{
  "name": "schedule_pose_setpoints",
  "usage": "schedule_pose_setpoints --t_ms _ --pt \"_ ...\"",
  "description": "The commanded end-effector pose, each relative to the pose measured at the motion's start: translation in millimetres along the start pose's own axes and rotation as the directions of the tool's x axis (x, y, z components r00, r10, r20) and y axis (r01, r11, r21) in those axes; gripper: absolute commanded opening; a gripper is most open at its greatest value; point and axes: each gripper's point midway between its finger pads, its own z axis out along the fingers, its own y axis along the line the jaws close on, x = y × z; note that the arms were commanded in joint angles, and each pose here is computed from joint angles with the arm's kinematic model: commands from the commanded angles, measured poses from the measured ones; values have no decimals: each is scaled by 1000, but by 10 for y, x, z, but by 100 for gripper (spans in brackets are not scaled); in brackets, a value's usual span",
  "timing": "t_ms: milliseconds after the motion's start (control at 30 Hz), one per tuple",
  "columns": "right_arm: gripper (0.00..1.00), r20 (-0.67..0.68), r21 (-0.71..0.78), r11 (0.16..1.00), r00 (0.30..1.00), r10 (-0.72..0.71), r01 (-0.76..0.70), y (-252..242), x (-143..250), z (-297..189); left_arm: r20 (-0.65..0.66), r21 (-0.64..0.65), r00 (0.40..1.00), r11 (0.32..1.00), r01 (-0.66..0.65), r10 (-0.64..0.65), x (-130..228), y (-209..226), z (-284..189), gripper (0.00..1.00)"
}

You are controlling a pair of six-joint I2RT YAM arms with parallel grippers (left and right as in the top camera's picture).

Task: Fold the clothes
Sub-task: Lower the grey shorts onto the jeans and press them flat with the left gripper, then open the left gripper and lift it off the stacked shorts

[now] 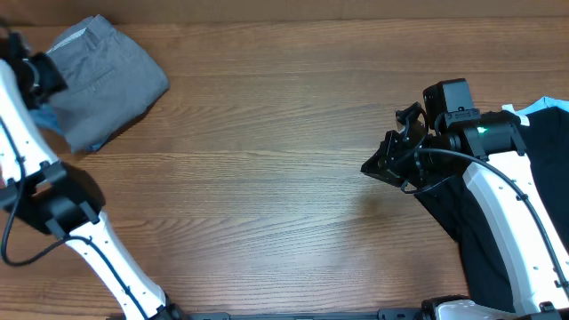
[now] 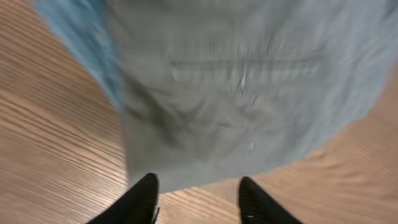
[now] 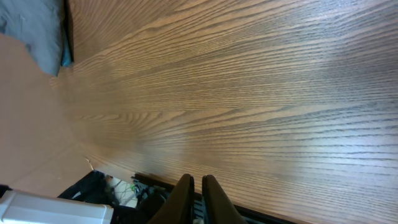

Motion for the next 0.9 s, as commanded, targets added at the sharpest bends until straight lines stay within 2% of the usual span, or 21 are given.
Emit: schedule_pose_setpoints --t_ms 0,100,133,233,300,400,500,533,633,733,800,867 --pt "9 16 -4 1000 1000 -24 24 61 3 -69 -184 -58 982 997 -42 31 359 65 518 39" --pt "9 14 -2 1000 1000 -23 23 58 9 -68 -226 -143 974 989 -28 -5 476 179 746 51" --pt "9 14 -3 999 999 -34 34 59 9 -68 -216 -185 976 983 -9 -32 479 247 888 52" --pt "9 7 2 999 999 -44 44 47 26 -67 -212 -188 975 982 27 -68 519 260 1130 53" --pt "9 5 3 999 999 -43 42 44 30 -67 -220 -129 972 990 59 -87 557 163 1253 53" --pt "9 14 18 999 999 -42 42 18 16 -68 -220 87 972 991 100 -79 511 -222 1306 54" --pt "9 26 44 998 999 -43 42 -26 -9 -69 -213 302 976 946 118 -54 439 -661 1246 54" --pt "9 28 46 998 999 -43 41 -29 -11 -70 -215 332 975 935 124 -53 436 -761 1233 53" --pt "9 25 49 998 999 -40 39 -36 -2 -70 -221 336 974 934 126 -52 470 -985 1253 57" --pt "9 21 54 997 998 -53 52 -47 7 -70 -213 357 977 931 74 4 537 -1275 1267 62" --pt "9 20 54 997 998 -55 54 -47 8 -70 -216 366 976 930 44 39 606 -1446 1271 61" --pt "9 20 54 997 998 -56 55 -48 9 -70 -224 370 972 929 23 66 678 -1576 1250 56"
